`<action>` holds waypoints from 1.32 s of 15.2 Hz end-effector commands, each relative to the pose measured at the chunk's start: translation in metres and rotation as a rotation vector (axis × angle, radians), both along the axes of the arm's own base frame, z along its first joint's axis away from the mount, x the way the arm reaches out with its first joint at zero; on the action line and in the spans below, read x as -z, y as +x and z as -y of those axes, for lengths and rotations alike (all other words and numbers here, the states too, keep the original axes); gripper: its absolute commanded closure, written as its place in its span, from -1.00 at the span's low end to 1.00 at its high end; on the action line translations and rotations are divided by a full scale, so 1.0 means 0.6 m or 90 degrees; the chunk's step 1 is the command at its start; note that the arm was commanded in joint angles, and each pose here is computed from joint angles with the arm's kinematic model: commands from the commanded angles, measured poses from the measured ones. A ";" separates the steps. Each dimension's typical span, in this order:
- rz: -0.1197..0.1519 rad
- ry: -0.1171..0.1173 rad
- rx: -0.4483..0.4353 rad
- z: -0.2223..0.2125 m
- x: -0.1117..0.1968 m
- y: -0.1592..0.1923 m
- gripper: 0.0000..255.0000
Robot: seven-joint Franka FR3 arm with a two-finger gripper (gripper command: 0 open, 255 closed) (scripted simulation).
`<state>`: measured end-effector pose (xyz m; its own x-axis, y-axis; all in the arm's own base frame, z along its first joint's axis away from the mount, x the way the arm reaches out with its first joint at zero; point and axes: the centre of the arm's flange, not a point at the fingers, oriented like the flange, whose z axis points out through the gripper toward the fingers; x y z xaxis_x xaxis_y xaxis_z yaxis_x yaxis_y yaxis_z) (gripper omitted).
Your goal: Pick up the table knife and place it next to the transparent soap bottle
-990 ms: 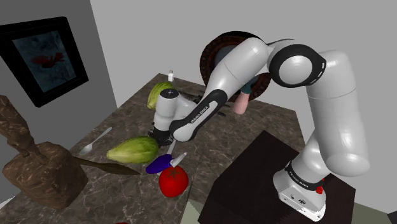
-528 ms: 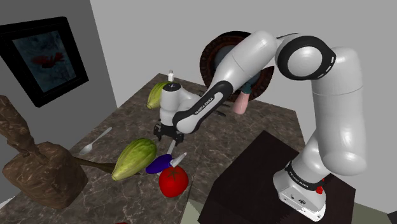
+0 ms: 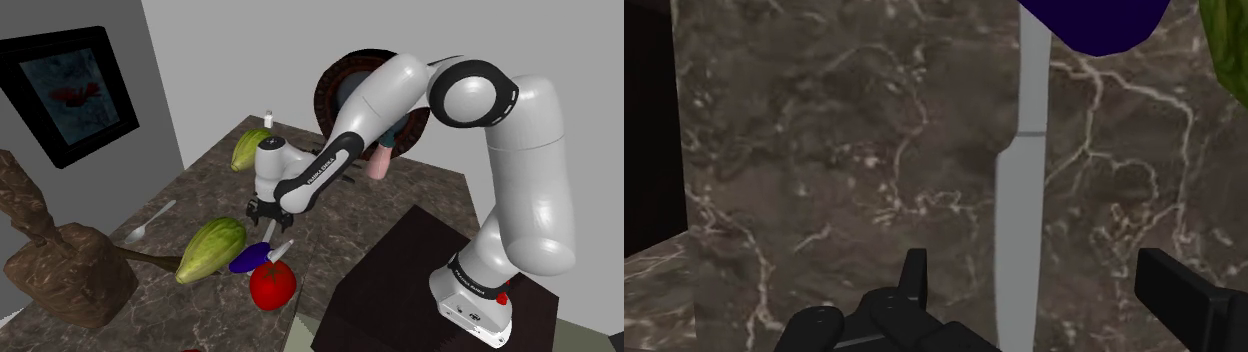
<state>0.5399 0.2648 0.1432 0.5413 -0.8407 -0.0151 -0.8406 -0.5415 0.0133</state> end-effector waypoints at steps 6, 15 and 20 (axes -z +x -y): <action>0.000 0.000 0.000 0.003 0.013 -0.003 -1.00; 0.000 0.000 0.000 0.003 0.012 -0.003 1.00; 0.000 0.000 0.000 0.003 -0.005 -0.003 1.00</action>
